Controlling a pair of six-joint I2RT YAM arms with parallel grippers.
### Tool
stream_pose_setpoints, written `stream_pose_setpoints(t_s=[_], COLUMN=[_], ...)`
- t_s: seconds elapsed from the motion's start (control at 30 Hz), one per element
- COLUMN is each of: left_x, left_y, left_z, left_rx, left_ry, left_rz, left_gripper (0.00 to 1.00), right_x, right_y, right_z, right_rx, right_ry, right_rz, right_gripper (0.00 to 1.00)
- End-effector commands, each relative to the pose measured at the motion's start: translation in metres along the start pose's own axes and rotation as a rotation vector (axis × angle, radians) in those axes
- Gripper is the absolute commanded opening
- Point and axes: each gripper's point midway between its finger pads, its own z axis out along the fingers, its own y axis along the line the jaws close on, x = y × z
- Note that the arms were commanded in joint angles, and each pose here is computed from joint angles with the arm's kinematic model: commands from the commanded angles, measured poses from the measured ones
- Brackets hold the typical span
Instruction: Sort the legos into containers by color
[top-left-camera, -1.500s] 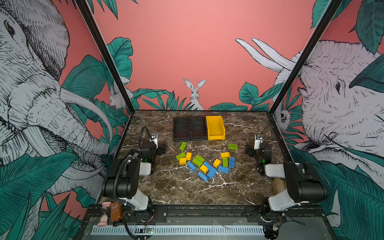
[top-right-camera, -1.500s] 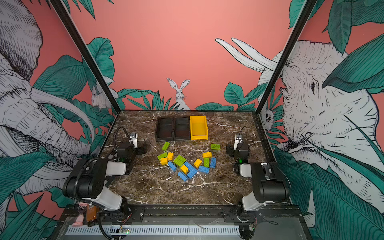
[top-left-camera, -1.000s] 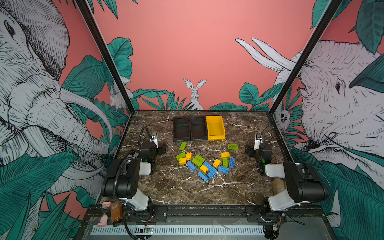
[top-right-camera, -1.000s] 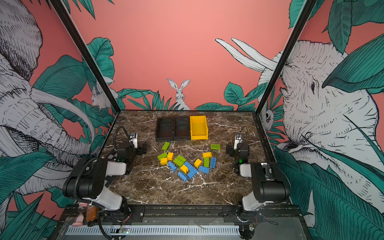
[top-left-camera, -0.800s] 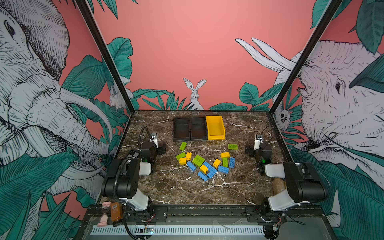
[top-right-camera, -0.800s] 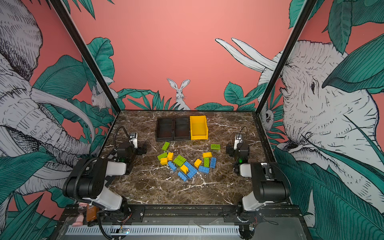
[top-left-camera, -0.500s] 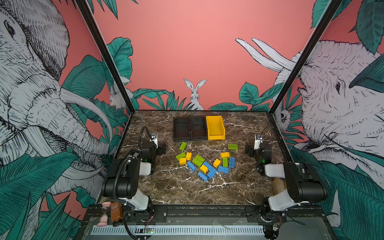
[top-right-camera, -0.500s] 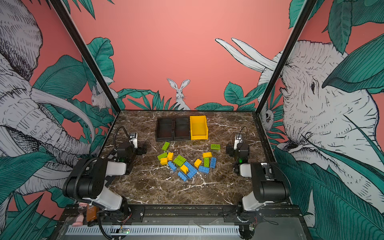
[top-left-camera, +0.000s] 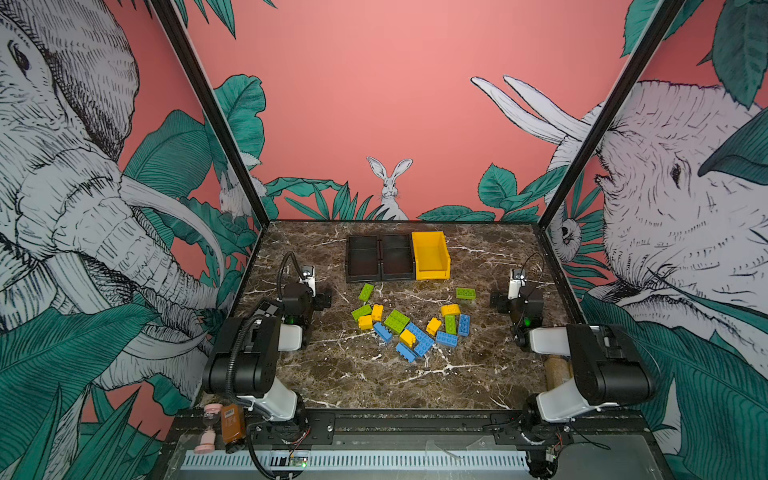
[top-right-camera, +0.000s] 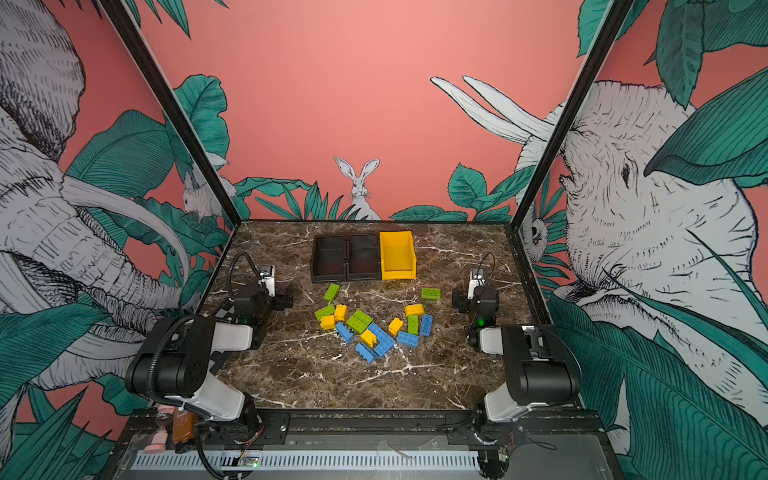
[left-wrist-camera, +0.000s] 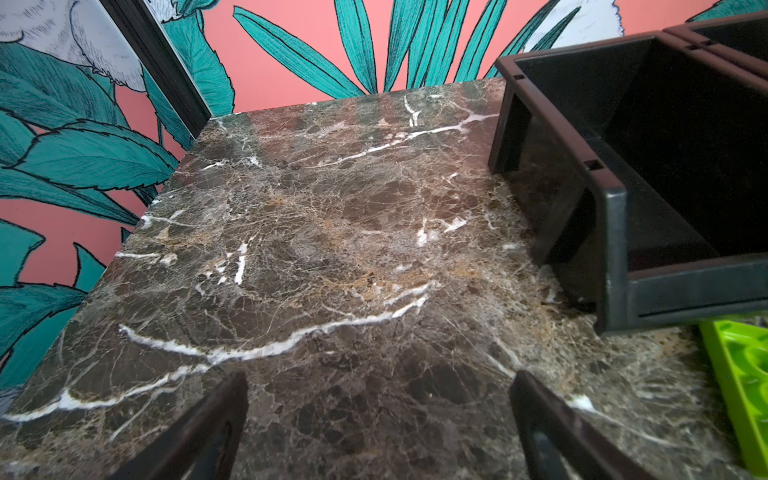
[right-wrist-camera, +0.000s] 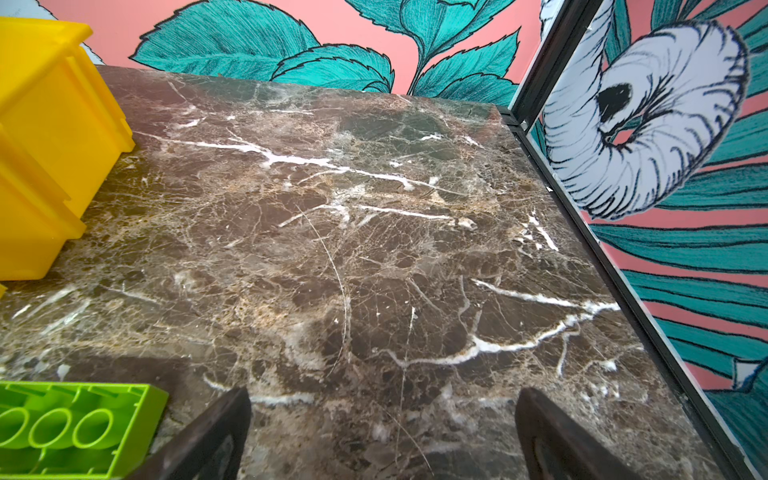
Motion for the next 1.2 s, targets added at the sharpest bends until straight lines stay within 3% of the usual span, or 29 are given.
stream_pose_setpoints(t_s=[0.0, 0.17, 0.3, 0.4, 0.53, 0.6, 0.67, 0.77, 0.93, 1.17], left_x=[-0.012, -0.012, -0.033, -0.065, -0.103, -0.099, -0.088, -0.072, -0.066, -0.065], left_y=[0.000, 0.001, 0.012, 0.015, -0.030, -0.050, -0.068, -0.070, -0.064, -0.070], left_z=[-0.001, -0.001, -0.006, -0.021, -0.042, -0.049, -0.057, -0.068, -0.082, -0.087], left_rx=[0.002, -0.002, -0.041, -0.029, 0.238, 0.295, 0.324, 0.276, 0.255, 0.293], left_ry=[-0.028, -0.029, 0.006, 0.037, -0.035, -0.004, 0.025, 0.037, -0.011, -0.060], left_rz=[0.010, 0.008, 0.000, -0.082, -0.197, -0.238, -0.192, -0.115, -0.183, -0.238], left_gripper=[0.99, 0.99, 0.99, 0.99, 0.99, 0.99, 0.99, 0.99, 0.99, 0.99], right_x=[-0.015, -0.025, -0.050, -0.073, -0.080, -0.070, -0.061, -0.049, -0.021, 0.003], right_y=[0.001, 0.010, 0.017, 0.033, 0.077, 0.080, 0.089, 0.110, 0.133, 0.134], right_z=[0.002, 0.000, -0.013, -0.027, -0.040, -0.041, -0.043, -0.039, -0.022, -0.002], right_rx=[-0.006, -0.061, -0.095, -0.164, -0.259, -0.221, -0.207, -0.176, -0.124, -0.077], right_ry=[-0.039, -0.065, 0.034, 0.107, 0.254, 0.370, 0.459, 0.487, 0.569, 0.616], right_rz=[0.001, -0.017, -0.044, 0.056, 0.008, 0.034, 0.064, 0.048, -0.048, -0.065], right_gripper=[0.98, 0.98, 0.98, 0.95, 0.94, 0.94, 0.93, 0.95, 0.97, 0.98])
